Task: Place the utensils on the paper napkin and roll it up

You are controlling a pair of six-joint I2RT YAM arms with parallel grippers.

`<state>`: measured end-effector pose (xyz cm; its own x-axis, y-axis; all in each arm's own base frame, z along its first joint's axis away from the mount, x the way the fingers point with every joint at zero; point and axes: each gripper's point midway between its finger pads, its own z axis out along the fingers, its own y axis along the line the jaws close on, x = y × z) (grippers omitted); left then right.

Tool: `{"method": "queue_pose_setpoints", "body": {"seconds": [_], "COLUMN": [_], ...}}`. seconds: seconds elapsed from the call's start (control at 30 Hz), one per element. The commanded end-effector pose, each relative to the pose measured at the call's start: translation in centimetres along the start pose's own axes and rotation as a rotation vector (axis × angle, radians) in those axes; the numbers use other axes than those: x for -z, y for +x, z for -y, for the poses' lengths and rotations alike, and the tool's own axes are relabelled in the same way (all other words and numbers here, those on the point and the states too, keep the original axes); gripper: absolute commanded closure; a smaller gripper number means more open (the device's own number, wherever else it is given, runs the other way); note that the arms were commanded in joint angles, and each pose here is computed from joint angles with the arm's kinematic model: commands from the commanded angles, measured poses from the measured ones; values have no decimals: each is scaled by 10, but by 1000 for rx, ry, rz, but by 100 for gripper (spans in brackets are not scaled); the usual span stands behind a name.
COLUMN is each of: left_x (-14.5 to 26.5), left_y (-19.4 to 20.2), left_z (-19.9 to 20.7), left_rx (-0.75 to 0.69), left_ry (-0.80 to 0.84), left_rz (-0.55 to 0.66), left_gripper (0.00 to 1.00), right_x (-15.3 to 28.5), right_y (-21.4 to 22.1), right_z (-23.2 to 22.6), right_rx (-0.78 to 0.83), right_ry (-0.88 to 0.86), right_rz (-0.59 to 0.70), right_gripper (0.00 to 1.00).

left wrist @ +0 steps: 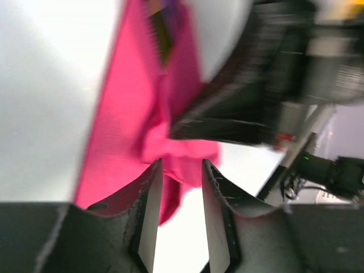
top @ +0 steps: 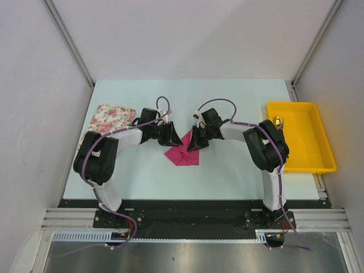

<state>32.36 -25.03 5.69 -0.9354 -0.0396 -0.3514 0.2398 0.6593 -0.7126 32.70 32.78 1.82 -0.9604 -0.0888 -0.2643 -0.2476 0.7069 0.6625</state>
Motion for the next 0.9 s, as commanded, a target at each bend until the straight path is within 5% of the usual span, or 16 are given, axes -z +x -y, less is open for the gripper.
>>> {"method": "queue_pose_setpoints", "body": {"seconds": [0.0,0.3,0.7,0.87], "left_x": [26,-13,-52,-51], "left_y": [-7,21,33,44], "left_z": [53,60,-4,-25], "left_rx": [-189,-129,-36,-4], "left_ry": [172,222,4,-83], "left_rz": [44,-27,-95,-125], "left_gripper": [62,82,97,100], "right_x": [-11,-8,5,22], "right_y": [13,7,-10,-31], "right_z": [40,34,13,-13], "right_rx": [-8,-26,-2,13], "right_ry": [144,74,4,-45], "right_rz": [-32,-34,9,59], "right_gripper": [100,100,100,87]}}
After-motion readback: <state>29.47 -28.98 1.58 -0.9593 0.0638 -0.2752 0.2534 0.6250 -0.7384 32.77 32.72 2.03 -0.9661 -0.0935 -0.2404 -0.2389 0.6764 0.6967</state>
